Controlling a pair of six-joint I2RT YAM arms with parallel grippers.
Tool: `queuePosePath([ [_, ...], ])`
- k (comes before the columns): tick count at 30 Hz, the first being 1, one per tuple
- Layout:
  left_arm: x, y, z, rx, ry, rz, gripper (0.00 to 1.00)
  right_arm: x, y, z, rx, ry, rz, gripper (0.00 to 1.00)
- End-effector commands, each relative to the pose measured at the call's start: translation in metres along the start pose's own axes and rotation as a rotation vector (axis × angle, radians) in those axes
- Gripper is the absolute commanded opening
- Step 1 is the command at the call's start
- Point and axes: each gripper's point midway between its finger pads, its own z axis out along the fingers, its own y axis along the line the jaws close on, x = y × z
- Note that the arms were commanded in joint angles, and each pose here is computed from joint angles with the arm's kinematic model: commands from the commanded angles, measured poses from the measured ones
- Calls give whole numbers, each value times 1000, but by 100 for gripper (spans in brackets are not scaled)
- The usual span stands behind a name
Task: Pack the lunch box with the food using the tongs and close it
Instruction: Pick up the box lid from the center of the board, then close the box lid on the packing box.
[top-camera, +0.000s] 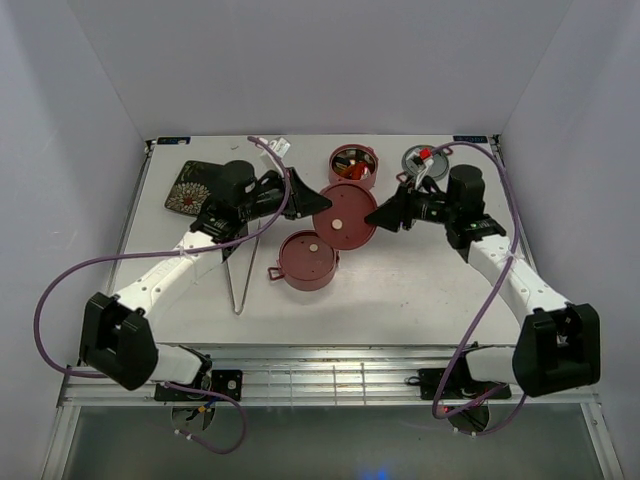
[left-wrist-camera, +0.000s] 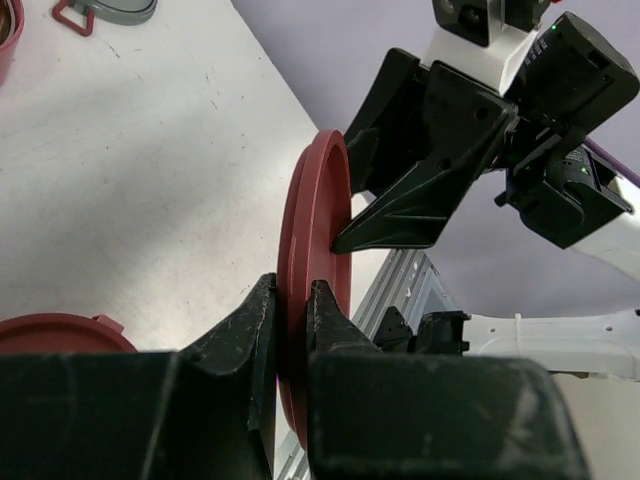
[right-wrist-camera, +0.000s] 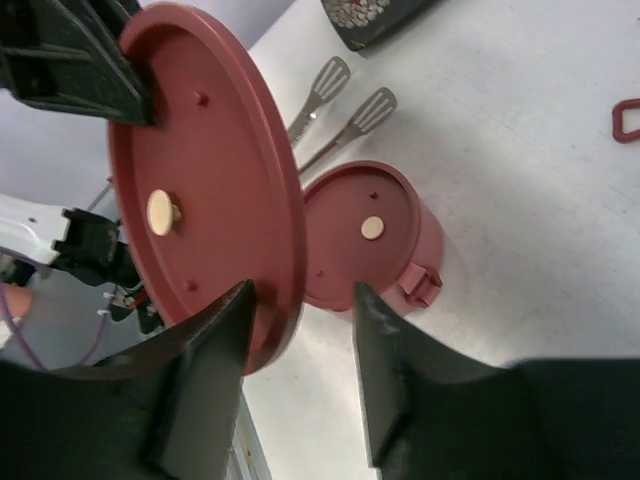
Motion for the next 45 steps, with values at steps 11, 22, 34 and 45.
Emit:
queuePosePath([
  [11, -43, 29, 11, -181, -113, 72, 79, -90, -25, 10, 83, -154, -35, 8],
  [22, -26, 92, -60, -653, -215, -6, 98, -139, -177, 59, 291, -157, 157, 8],
  [34, 10, 96, -87, -659, -192, 10, 98, -106, -267, 91, 443, -85, 314, 8],
  [45, 10, 105, -83, -677, -190, 17, 98, -74, -306, 97, 544, -44, 383, 12],
])
